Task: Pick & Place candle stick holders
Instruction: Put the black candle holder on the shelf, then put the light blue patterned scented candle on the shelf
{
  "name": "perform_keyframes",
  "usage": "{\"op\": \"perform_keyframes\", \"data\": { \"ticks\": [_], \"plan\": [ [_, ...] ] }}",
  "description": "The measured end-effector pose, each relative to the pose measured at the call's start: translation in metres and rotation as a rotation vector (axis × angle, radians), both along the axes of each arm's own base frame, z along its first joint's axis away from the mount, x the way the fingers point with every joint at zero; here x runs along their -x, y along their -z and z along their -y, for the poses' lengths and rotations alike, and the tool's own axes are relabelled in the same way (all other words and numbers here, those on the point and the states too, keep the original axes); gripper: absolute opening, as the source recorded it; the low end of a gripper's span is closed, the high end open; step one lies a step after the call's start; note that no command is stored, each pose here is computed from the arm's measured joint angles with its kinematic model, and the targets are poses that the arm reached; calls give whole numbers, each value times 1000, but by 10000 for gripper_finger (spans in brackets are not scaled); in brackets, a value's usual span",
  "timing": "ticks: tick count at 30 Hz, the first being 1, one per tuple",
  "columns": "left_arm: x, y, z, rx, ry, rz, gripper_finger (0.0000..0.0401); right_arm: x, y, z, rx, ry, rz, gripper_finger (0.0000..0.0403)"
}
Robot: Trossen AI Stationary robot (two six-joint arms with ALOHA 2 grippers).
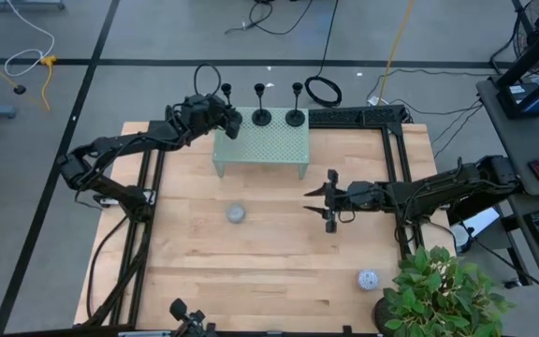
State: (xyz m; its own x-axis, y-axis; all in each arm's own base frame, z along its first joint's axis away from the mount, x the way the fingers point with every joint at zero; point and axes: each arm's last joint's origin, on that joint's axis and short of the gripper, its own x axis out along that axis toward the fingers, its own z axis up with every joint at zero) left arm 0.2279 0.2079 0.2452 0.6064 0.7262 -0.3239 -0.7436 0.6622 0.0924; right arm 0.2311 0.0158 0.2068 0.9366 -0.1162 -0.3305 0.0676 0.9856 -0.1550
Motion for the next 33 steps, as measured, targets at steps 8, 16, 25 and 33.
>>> {"op": "perform_keyframes", "data": {
  "ticks": [8,16,25,33],
  "plan": [
    [1,0,0,-4,-20,-3,104,-1,-3,-1,80,-55,21,155],
    [5,-7,4,-2,-6,-8,181,-1,-2,-1,111,-64,11,173],
    [13,-14,39,126,162,-106,250,-1,-3,-2,41,-98,26,227],
    [17,-28,95,300,507,-99,255,-1,-3,-2,-44,-70,34,271]
  ]
}}
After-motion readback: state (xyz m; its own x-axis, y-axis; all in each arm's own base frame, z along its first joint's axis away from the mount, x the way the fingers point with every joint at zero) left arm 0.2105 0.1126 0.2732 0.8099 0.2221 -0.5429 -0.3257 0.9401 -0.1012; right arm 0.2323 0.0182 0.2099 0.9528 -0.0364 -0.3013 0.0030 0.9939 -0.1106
